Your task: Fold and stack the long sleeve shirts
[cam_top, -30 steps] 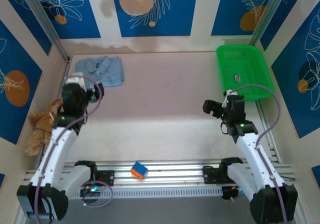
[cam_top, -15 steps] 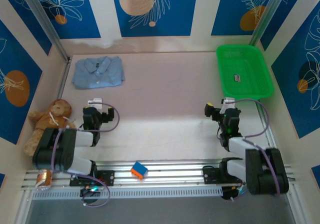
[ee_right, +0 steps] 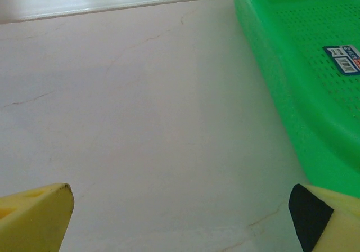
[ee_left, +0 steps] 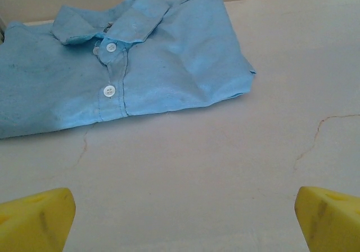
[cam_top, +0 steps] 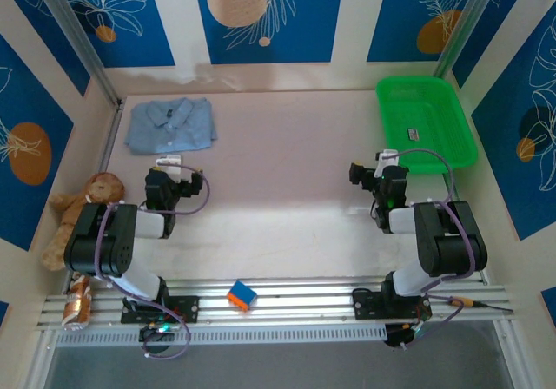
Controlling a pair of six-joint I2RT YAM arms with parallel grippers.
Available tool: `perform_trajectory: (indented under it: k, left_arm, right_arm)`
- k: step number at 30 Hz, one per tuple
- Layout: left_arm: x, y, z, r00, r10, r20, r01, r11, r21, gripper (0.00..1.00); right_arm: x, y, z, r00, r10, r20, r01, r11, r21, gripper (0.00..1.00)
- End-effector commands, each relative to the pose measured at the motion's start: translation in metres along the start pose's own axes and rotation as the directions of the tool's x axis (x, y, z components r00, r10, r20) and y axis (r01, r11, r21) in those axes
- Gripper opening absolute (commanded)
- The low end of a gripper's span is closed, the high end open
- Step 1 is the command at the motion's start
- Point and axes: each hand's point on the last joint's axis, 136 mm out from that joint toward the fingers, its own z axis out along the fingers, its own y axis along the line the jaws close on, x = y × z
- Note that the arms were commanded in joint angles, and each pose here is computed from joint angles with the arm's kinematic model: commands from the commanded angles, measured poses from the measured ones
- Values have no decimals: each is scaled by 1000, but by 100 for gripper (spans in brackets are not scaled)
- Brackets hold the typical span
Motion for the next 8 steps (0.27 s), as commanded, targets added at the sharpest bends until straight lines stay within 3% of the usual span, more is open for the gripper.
perform_trajectory:
  k: [1, 8]
  left_arm:
    - [-2, -1, -2, 1000, -7, 7, 7, 1000, 20, 100]
    - [-2, -2, -2, 1000, -6, 10, 6, 1000, 22, 100]
  right_arm:
    - [-8, -2, 0, 1000, 8, 21, -9, 1000, 25, 99]
    - [-7, -2, -1, 1000, 17, 22, -17, 1000, 13, 99]
